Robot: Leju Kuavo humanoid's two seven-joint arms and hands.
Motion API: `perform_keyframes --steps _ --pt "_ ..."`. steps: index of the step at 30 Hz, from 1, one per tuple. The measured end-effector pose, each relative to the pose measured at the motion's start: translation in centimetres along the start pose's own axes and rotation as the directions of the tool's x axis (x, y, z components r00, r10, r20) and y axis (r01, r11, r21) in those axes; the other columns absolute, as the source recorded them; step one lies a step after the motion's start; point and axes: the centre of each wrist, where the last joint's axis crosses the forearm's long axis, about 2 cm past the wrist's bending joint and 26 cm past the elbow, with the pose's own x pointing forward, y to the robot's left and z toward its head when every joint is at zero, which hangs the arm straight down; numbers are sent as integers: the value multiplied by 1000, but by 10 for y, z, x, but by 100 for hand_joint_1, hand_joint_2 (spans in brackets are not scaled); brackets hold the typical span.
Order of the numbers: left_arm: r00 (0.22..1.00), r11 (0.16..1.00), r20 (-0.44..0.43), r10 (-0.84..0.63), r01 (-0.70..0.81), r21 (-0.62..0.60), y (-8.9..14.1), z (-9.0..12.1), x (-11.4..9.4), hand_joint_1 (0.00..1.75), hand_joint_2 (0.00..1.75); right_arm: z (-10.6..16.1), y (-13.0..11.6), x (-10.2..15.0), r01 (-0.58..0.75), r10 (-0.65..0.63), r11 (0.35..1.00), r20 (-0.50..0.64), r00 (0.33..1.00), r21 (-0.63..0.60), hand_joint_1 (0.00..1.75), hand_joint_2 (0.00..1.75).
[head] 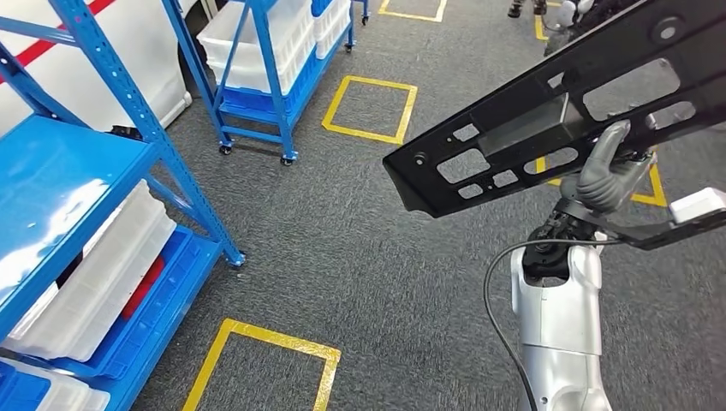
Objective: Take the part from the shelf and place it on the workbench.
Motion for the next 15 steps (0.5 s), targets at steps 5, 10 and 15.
perform_keyframes --steps 5,10,15 --pt "1000 1000 16 -10 11 -17 -7 -1 5 0 175 -4 1 2 -8 8 1000 11 1000 1 175 175" --pt "1000 1000 11 -19 19 -19 -6 0 2 0 175 -2 -9 4 -26 26 1000 8 1000 -17 175 175" --pt "1000 999 14 -24 24 -21 -5 0 3 0 175 -3 -16 7 -28 28 999 11 1000 -21 175 175"
